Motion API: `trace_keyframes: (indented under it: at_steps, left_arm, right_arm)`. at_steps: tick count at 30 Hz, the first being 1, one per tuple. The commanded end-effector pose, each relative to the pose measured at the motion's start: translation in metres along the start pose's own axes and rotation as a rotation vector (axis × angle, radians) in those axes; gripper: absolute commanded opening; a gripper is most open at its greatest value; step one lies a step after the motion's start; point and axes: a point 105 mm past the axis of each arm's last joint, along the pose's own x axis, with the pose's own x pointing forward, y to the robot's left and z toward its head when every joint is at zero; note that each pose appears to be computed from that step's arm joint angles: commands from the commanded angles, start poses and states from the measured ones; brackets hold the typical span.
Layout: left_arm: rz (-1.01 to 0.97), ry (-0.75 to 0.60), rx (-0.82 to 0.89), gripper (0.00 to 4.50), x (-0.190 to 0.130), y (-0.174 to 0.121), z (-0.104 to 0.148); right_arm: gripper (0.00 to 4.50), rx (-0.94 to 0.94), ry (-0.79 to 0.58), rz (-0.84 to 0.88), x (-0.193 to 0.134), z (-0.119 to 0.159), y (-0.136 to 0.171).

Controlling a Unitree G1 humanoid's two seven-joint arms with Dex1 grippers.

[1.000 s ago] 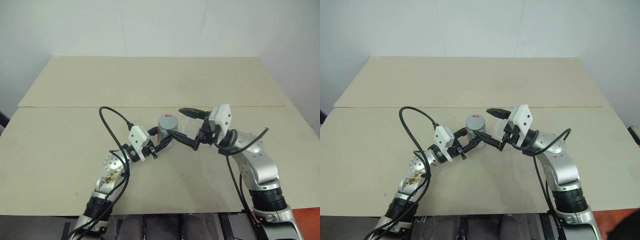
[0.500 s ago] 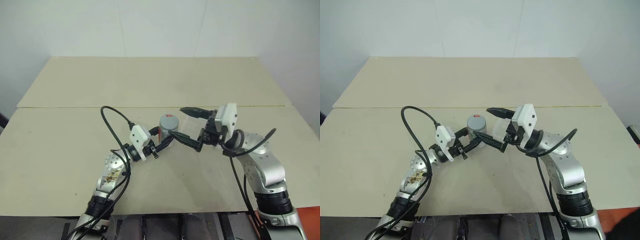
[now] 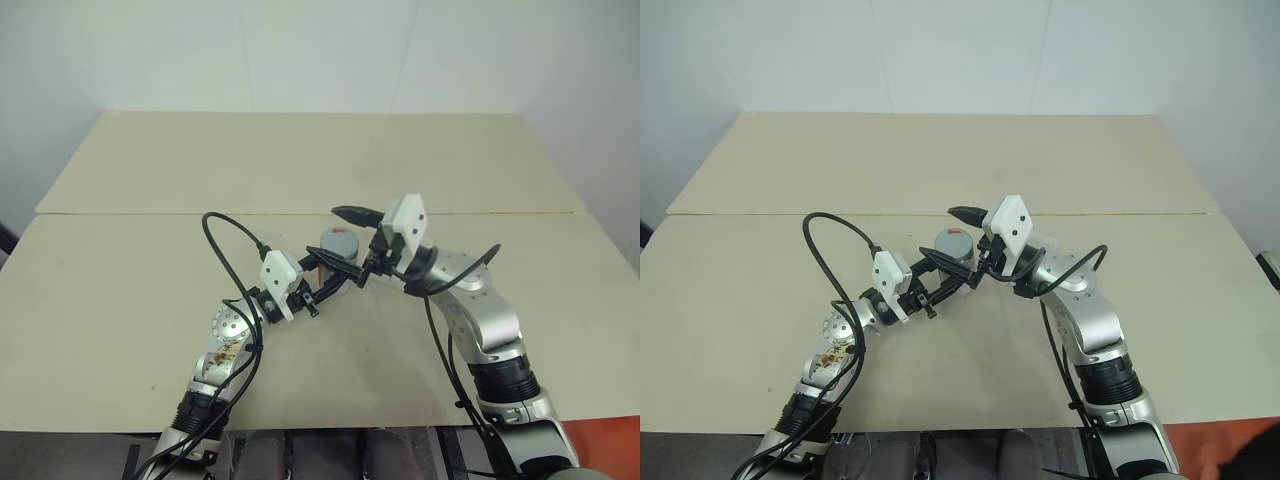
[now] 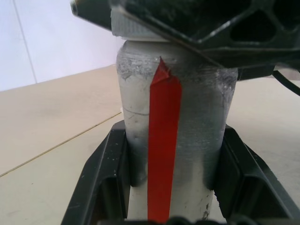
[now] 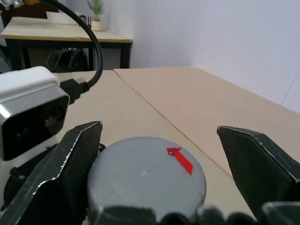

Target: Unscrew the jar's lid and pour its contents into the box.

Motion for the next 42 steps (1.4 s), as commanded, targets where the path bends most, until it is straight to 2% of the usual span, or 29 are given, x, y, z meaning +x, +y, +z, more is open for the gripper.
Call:
trace_keyframes:
  at_steps: [1, 19, 31, 36, 42]
  left_arm:
    - [0.002, -0.052, 0.037, 1.96, 0.0, 0.0, 0.013]
    - [-0.002, -0.036, 0.038, 1.96, -0.003, 0.003, 0.009]
    - [-0.005, -0.036, 0.04, 1.96, -0.002, 0.003, 0.008]
    - [-0.006, -0.036, 0.041, 1.96, -0.002, 0.002, 0.008]
    - [-0.007, -0.041, 0.043, 1.96, 0.0, 0.001, 0.009]
  right_arm:
    - [4.47, -0.048, -0.034, -0.031, -0.009, 0.012, -0.008]
    - [4.47, -0.045, -0.009, -0.046, -0.045, 0.01, -0.01]
    - [4.47, -0.055, -0.017, 0.007, -0.052, 0.016, -0.004]
    - [4.47, -0.058, -0.044, 0.069, -0.049, 0.025, 0.005]
    - [4.47, -0.05, -0.08, 0.055, -0.027, 0.029, 0.005]
